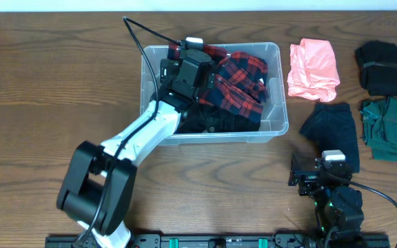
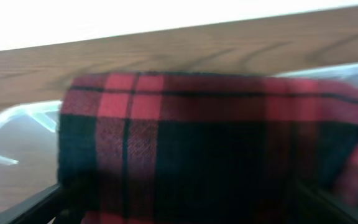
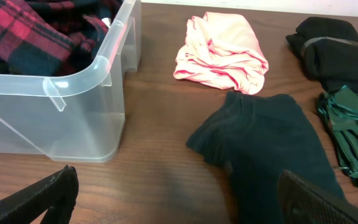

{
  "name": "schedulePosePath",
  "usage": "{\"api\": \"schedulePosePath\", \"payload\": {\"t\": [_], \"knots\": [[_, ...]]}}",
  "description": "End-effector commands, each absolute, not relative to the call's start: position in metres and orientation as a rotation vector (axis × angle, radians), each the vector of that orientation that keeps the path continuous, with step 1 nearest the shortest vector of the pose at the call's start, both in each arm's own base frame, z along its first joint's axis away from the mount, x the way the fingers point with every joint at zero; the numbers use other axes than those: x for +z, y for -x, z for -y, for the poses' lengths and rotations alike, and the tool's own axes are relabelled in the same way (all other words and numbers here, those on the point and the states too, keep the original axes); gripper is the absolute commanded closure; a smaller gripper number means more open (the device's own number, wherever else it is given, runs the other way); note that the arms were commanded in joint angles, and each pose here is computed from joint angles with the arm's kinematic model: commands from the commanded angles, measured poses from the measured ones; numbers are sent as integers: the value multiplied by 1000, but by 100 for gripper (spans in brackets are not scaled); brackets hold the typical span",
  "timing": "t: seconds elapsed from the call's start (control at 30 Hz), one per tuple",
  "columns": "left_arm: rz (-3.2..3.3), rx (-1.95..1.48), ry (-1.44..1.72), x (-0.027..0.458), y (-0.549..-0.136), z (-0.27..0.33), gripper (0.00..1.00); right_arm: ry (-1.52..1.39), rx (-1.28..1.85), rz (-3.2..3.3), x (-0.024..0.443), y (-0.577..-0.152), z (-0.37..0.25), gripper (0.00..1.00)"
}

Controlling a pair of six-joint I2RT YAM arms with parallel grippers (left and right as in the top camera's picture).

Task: Pack container
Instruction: 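Lower the plaid shirt into the bin and push it down with the left gripper, then open the left gripper and lift it up over the bin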

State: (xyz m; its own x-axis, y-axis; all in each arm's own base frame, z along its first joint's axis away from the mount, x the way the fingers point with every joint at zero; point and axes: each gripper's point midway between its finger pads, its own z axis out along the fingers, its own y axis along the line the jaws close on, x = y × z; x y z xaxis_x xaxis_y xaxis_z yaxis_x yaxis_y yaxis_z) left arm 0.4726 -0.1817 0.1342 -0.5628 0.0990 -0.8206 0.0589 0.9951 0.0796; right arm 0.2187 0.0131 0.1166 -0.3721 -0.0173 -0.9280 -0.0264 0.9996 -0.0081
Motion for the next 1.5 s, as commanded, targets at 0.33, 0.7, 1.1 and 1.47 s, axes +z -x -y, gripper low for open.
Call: {"api": "schedulePosePath", "payload": {"t": [0.33,0.7,1.1,1.47], "knots": [[-2399,213,-146,49,-457,160,2,19,3,-1954,116,-219,-11,1],[-2429,157,-172,70,-451,167,2,19,3,-1954,116,-219,-11,1],[-2233,-29,-91,246,-431,164,47,19,3,-1954,116,-219,-11,1],[-2326,-27,-126,304,-427,159,58,19,3,-1954,116,-219,-11,1]]}}
